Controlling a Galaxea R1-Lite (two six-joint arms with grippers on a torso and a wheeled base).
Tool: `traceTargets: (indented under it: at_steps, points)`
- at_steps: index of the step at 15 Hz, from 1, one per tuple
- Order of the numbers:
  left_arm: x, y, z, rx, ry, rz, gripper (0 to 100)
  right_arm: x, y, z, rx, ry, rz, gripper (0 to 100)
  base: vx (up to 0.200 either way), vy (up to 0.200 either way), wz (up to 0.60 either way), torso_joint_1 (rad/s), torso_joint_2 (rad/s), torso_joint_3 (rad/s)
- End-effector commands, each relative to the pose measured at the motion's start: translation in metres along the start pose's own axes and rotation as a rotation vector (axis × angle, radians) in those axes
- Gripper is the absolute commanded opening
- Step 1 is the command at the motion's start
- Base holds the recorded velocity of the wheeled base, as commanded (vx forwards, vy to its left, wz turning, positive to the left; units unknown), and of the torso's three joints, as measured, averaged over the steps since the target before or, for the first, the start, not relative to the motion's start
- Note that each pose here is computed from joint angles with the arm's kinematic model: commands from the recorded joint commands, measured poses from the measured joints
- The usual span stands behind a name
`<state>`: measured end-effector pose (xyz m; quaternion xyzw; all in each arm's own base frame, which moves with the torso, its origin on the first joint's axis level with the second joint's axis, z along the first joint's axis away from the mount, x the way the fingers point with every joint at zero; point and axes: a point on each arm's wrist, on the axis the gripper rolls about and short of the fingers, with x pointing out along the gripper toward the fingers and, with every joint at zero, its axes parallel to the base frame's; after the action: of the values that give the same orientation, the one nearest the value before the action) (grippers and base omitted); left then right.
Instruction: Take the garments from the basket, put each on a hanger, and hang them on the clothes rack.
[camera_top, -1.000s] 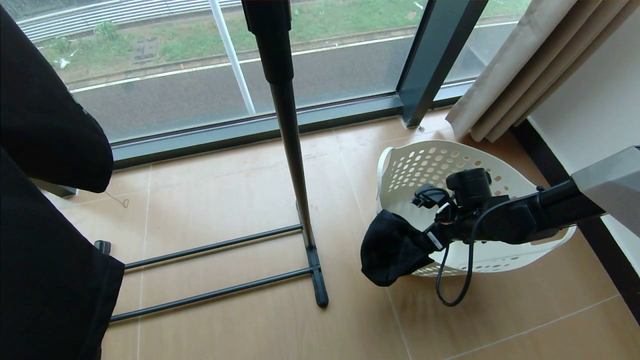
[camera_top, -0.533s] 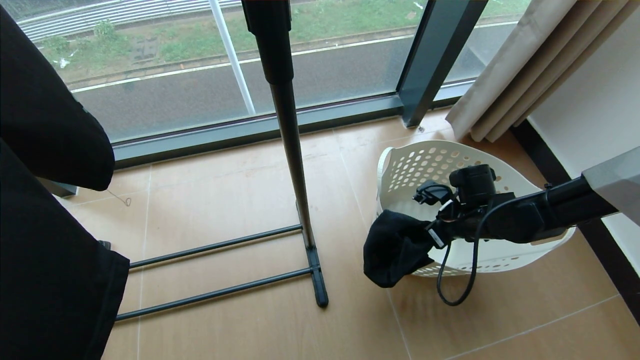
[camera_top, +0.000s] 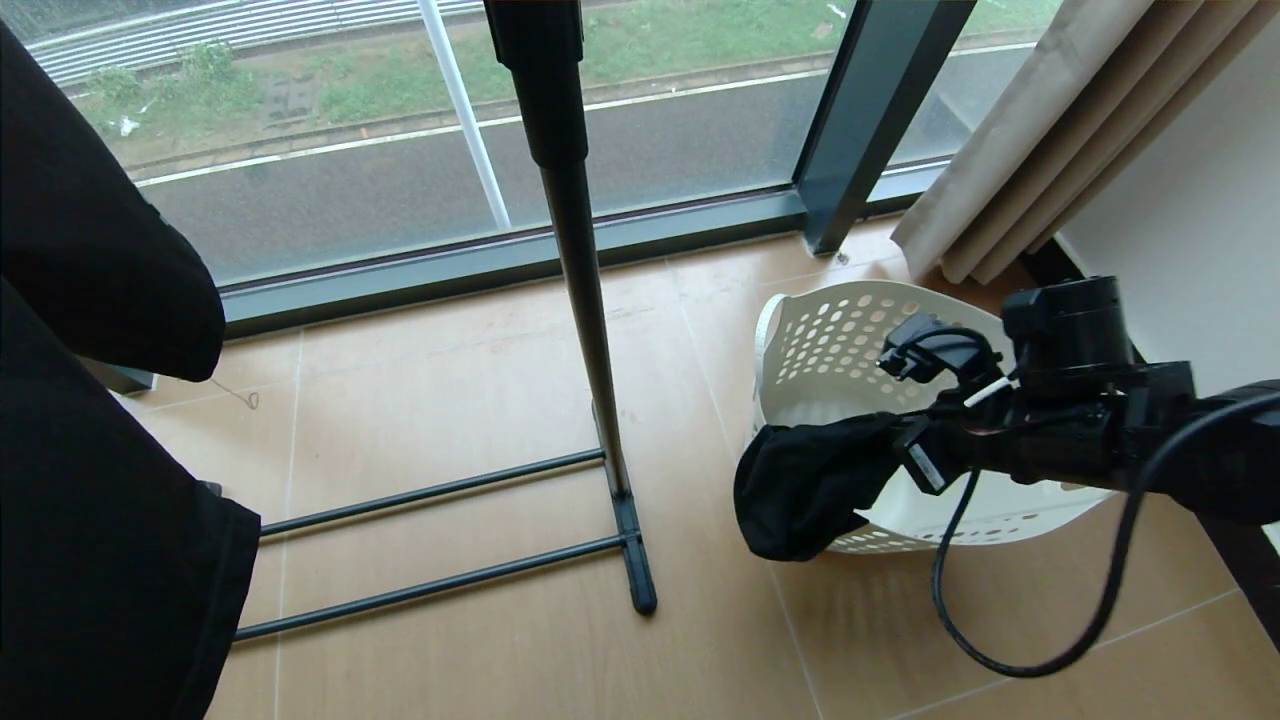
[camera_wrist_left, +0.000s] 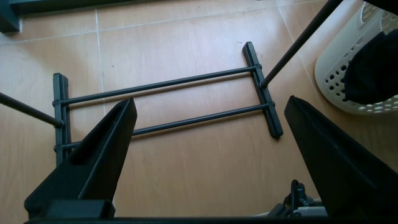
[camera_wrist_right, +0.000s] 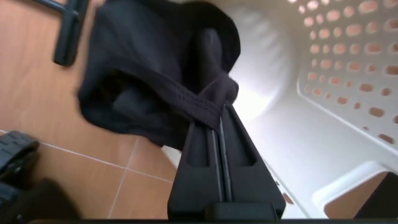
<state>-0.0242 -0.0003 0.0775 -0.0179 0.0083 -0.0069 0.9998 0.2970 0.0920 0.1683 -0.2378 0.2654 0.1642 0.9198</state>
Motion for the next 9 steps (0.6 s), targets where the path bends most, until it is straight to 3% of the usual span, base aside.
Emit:
traceTargets:
  at_steps: [1,6,9]
  points:
    - [0.000,0.000,0.000,-0.001,0.000,0.000,100,-0.064,0.011,0.002,-0.020,-0.127,0.002,0,0.000,0.000,0.00,0.000,0.00,0.000]
    - [0.000,0.000,0.000,-0.001,-0.001,0.000,100,-0.151,0.023,-0.023,-0.018,-0.312,0.005,0,0.000,0.000,0.00,0.000,0.00,0.000]
    - [0.000,0.000,0.000,-0.001,-0.001,0.002,100,-0.179,0.034,-0.032,-0.027,-0.407,0.060,0,0.000,0.000,0.00,0.000,0.00,0.000]
